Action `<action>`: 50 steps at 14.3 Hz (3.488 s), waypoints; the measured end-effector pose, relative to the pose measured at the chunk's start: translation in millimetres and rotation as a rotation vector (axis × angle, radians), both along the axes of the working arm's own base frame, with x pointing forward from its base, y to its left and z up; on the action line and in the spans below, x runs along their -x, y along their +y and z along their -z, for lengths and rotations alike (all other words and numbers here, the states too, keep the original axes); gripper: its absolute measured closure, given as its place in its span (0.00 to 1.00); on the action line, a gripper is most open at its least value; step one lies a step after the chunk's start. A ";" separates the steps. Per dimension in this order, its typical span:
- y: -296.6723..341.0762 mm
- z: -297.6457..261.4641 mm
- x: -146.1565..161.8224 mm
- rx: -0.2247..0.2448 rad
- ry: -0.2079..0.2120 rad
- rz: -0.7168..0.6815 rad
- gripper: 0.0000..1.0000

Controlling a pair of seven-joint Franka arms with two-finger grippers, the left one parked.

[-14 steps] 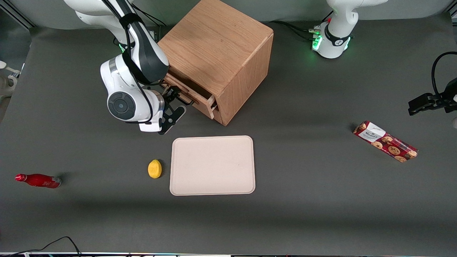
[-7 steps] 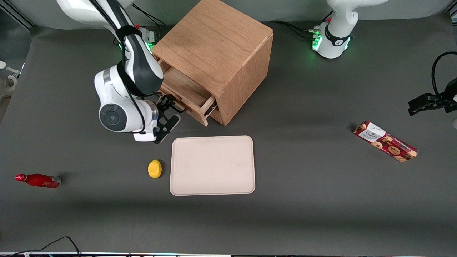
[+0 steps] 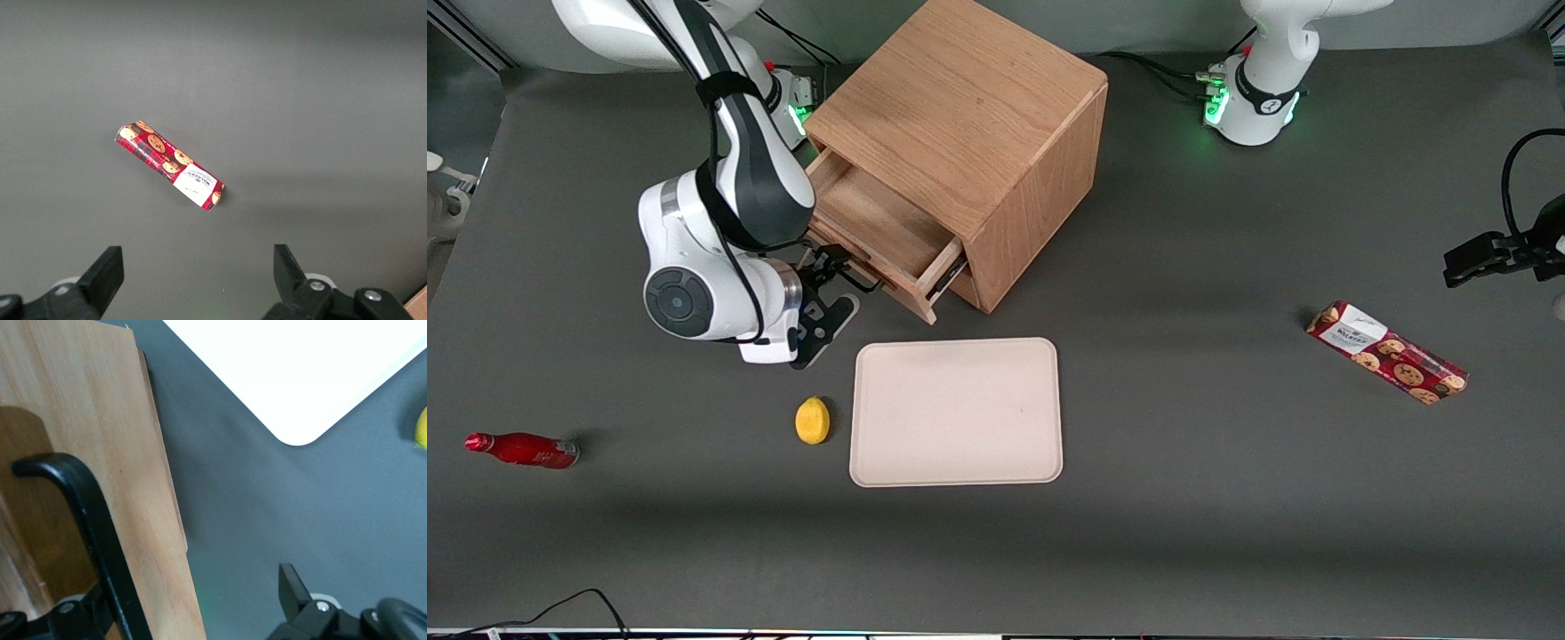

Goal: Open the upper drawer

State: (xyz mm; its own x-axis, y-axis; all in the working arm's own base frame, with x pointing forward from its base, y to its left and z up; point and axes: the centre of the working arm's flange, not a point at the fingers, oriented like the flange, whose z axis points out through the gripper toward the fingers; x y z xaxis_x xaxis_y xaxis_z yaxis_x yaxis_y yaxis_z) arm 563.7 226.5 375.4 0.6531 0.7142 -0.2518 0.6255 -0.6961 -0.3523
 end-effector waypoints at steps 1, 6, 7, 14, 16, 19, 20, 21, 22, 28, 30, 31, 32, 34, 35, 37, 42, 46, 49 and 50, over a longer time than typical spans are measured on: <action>-2.3 -0.3 -2.0 0.000 -0.003 0.000 0.00; -17.9 -2.9 -16.2 -0.004 -0.022 0.002 0.00; -23.1 -3.7 -20.5 -0.007 -0.028 0.003 0.00; -55.8 -7.1 -46.0 -0.022 -0.060 0.020 0.00; -57.8 -7.5 -47.8 -0.016 -0.064 0.018 0.00; -62.6 -8.9 -52.1 -0.011 -0.074 0.009 0.00; -66.1 -8.7 -54.0 -0.011 -0.076 0.012 0.00; -70.1 -8.9 -56.5 -0.012 -0.078 0.015 0.00; -74.1 -8.8 -58.8 -0.014 -0.081 0.016 0.00; -90.8 -5.6 -69.1 -0.016 -0.096 0.017 0.00; -90.7 -5.7 -70.9 -0.018 -0.102 0.006 0.00; -91.3 -6.0 -72.4 -0.019 -0.105 0.004 0.00; -92.3 -5.7 -73.9 -0.019 -0.107 0.002 0.00; -94.9 -4.5 -76.1 -0.021 -0.108 -0.003 0.00; -96.2 -4.6 -76.8 -0.022 -0.109 -0.002 0.00; -96.5 -8.7 -78.7 -0.023 -0.119 -0.002 0.00; -87.7 -60.7 -75.3 0.025 -0.112 0.171 0.00; -81.0 -127.1 -45.3 0.117 -0.075 0.465 0.00; -106.1 -166.3 -15.7 0.165 -0.119 0.560 0.00; -115.9 -171.9 -5.3 0.200 -0.141 0.597 0.00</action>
